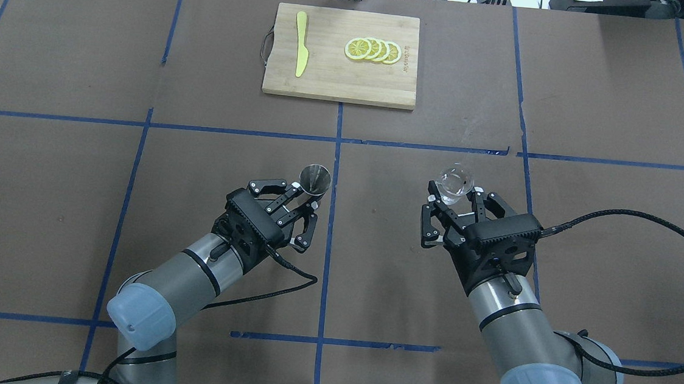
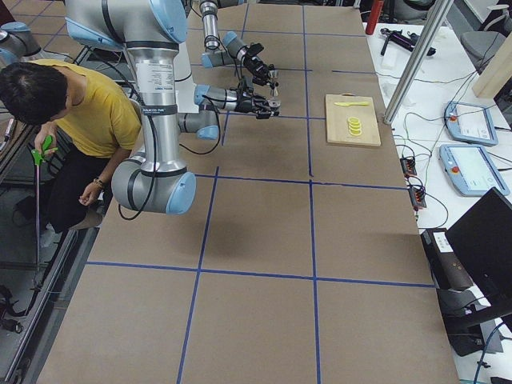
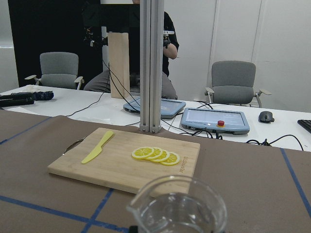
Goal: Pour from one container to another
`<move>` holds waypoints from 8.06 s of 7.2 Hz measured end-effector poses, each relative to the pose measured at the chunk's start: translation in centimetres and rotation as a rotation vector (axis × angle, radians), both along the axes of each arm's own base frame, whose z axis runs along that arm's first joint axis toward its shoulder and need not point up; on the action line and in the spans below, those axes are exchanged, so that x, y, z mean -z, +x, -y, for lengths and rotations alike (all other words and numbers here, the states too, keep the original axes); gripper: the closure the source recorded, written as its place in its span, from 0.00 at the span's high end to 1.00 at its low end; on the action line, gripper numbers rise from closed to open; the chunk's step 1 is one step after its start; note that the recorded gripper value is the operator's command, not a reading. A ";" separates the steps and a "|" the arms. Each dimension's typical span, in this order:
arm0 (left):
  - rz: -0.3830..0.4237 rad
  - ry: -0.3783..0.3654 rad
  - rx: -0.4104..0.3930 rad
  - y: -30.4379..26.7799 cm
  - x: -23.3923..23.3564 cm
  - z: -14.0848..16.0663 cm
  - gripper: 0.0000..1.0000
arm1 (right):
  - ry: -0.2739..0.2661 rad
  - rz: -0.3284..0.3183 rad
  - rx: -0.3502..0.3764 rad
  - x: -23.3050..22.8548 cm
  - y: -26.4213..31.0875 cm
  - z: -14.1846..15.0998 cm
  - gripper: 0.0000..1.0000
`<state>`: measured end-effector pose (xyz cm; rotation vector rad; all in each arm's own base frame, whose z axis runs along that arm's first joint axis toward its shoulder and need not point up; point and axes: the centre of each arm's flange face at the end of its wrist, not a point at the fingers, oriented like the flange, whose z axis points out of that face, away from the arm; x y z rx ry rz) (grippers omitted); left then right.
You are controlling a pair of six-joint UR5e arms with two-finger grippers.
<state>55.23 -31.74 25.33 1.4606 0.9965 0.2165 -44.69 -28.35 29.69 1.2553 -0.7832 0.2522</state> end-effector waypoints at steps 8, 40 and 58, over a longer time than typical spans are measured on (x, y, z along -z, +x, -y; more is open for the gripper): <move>-0.099 -0.060 -0.073 3.3 0.3 0.0 0.00 | 0.008 -0.032 0.001 8.8 -1.6 -2.4 0.01; -0.094 -0.060 -0.068 4.4 1.0 -0.2 0.00 | 0.093 -0.677 0.044 13.7 -5.7 -0.6 0.00; -0.096 -0.059 -0.068 4.3 1.1 -0.2 0.00 | 0.070 -0.522 0.049 15.7 -4.9 0.3 0.00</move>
